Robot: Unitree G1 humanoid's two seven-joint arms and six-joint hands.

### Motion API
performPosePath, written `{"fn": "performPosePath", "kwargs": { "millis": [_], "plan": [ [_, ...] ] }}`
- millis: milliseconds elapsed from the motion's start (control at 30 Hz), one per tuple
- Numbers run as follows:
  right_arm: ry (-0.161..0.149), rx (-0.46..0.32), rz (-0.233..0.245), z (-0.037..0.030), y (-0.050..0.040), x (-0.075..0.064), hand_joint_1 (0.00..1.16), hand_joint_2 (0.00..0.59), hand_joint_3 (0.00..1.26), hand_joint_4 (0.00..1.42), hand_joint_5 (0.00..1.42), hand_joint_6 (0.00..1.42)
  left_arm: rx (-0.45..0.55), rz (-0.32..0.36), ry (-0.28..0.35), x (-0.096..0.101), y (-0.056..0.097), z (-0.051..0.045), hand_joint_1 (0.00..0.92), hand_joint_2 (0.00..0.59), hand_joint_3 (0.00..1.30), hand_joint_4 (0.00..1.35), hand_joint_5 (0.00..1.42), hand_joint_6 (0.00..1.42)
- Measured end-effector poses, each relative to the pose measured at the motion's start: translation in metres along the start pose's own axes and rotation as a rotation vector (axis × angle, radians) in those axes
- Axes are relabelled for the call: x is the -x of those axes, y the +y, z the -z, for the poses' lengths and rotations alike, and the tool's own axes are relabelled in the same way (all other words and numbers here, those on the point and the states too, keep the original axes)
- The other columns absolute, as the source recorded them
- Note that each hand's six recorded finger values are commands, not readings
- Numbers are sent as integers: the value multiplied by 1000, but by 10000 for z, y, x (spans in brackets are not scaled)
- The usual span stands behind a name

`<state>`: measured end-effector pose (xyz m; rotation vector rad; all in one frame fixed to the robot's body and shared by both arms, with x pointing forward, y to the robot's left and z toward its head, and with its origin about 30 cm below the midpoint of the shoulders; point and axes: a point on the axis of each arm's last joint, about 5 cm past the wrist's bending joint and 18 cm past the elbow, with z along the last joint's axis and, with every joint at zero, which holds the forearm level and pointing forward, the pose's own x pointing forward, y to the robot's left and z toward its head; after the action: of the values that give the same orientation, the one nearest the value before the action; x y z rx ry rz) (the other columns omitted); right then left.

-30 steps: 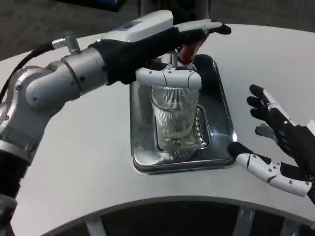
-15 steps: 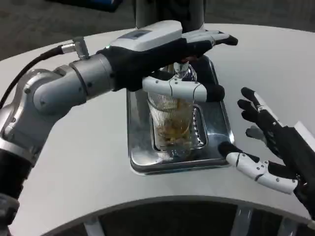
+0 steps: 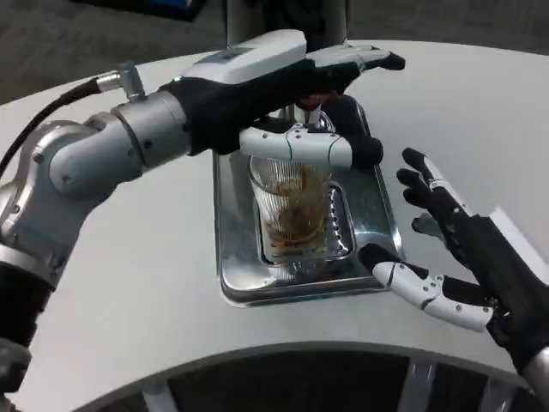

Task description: Grasp the cup under the faucet to collect the drink, then remove the cup.

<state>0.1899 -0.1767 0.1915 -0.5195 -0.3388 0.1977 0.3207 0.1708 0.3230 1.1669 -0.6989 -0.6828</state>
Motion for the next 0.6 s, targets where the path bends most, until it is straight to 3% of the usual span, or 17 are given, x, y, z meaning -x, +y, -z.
{"fn": "performPosePath", "kwargs": {
  "millis": [267, 600],
  "plan": [
    [-18, 3, 7, -18, 93, -131, 623, 266, 0, 54, 73, 144, 23, -16, 9, 24, 20, 15, 0, 86, 98, 0, 10, 105],
    [-15, -1, -4, -5, 213, -298, 623, 266, 0, 54, 73, 144, 46, -18, 9, 56, 20, 26, 0, 86, 98, 0, 17, 105]
  ]
}}
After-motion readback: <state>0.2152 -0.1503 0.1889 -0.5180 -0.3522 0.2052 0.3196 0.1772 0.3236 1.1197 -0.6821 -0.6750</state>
